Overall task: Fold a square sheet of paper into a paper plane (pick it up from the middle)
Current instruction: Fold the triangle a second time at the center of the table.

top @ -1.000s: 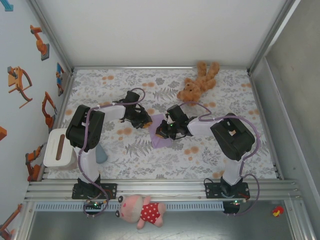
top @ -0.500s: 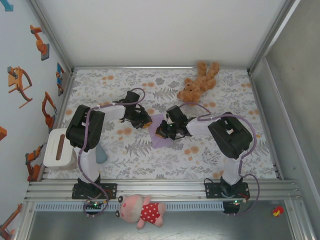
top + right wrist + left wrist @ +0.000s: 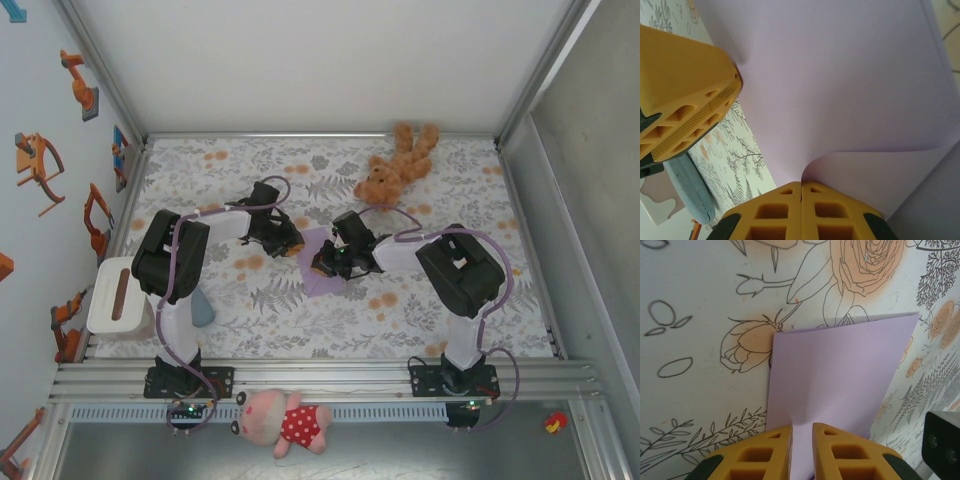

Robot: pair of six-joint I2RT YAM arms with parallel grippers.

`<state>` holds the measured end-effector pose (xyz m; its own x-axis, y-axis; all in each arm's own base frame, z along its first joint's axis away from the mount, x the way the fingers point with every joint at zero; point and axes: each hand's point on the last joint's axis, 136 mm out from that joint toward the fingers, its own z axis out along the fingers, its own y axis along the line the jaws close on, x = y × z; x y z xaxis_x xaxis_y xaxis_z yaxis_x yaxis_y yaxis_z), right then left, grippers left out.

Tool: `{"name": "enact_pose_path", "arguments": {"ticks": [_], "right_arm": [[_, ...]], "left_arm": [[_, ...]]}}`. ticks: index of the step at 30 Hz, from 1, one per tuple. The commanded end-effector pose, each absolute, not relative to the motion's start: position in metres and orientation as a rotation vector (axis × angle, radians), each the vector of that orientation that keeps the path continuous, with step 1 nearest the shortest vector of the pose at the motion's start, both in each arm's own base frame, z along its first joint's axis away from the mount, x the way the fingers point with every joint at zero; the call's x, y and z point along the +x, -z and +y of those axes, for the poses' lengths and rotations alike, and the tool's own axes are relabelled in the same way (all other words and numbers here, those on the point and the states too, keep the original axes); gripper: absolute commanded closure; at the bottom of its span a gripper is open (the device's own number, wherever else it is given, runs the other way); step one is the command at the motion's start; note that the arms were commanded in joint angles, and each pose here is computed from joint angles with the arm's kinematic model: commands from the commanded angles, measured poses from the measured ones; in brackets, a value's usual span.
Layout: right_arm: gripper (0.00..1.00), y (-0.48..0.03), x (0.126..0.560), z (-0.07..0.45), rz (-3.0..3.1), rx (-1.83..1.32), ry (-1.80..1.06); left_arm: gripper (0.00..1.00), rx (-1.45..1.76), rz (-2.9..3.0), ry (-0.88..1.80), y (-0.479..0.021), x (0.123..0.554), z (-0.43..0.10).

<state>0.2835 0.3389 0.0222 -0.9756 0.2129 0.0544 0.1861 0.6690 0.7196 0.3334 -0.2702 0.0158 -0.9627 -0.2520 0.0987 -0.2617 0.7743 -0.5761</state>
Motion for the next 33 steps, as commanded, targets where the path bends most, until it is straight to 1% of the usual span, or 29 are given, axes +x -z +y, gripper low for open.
{"name": "enact_pose_path", "arguments": {"ticks": [1,8,25,33], "right_arm": [[1.00,-0.019,0.289,0.342,2.825,0.355,-1.201],[1.00,-0.022,0.290,0.347,2.803,0.339,-1.251],[1.00,-0.012,0.283,0.337,2.861,0.330,-1.163],[1.00,-0.012,0.284,0.341,2.857,0.316,-1.188]], "left_arm": [[0.82,0.442,-2.925,-0.862,0.000,0.318,-0.259],[0.82,0.442,-2.924,-0.861,0.000,0.318,-0.259],[0.82,0.441,-2.925,-0.864,-0.001,0.318,-0.259],[0.82,0.442,-2.925,-0.865,-0.001,0.318,-0.259]]}}
